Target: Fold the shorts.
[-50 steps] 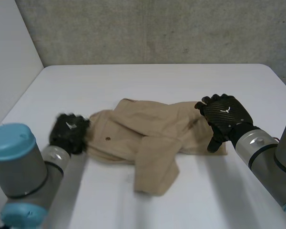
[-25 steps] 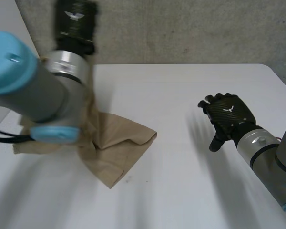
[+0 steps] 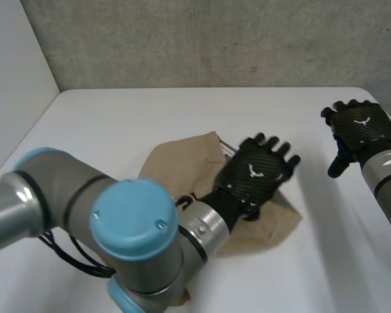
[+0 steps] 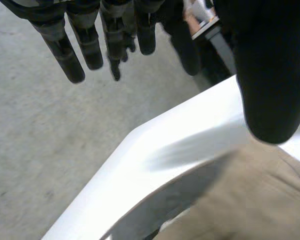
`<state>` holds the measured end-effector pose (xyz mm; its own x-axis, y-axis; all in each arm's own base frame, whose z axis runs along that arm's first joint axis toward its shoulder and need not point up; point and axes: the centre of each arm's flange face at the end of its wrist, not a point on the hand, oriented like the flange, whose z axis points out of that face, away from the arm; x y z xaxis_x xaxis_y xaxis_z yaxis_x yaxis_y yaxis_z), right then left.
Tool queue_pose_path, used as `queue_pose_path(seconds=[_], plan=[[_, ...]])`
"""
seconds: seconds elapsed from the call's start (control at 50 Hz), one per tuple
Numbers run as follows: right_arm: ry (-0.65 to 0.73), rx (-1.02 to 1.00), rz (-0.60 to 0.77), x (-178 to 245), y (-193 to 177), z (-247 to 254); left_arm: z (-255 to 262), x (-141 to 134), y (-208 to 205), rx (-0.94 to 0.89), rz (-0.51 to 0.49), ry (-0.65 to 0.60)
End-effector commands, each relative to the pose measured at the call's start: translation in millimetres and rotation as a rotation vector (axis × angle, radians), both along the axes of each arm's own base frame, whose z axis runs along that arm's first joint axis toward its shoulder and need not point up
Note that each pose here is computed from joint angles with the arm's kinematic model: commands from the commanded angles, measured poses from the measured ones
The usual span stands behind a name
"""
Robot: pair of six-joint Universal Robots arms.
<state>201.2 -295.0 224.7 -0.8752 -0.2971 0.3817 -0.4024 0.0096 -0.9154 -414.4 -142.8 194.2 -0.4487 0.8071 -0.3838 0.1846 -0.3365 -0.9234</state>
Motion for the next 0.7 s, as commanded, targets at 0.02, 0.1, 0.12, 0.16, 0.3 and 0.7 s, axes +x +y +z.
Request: queue_pose_path(seconds=[0.02, 0.1, 0.12, 0.16, 0.3, 0.7], plan=[[0.047, 0.020, 0.217, 14.5, 4.0, -7.1, 36.5, 43.8, -32.7, 0.002, 0.288, -0.003], [0.087, 0.052, 0.325, 21.0, 11.3, -14.3, 44.4, 71.2, -28.0, 0.031, 0.424, -0.024], [0.097, 0.063, 0.343, 21.9, 13.7, -15.3, 43.4, 75.1, -26.8, 0.037, 0.440, -0.031], [0.137, 0.100, 0.391, 23.4, 20.0, -19.9, 42.0, 81.9, -23.0, 0.051, 0.468, -0.038], [0.270, 0.172, 0.517, 27.4, 38.1, -43.3, 14.5, 115.0, -9.2, 0.159, 0.612, -0.157], [0.398, 0.129, 0.694, 30.5, 58.6, -80.8, -24.4, 169.7, 36.3, 0.563, 0.787, -0.355]])
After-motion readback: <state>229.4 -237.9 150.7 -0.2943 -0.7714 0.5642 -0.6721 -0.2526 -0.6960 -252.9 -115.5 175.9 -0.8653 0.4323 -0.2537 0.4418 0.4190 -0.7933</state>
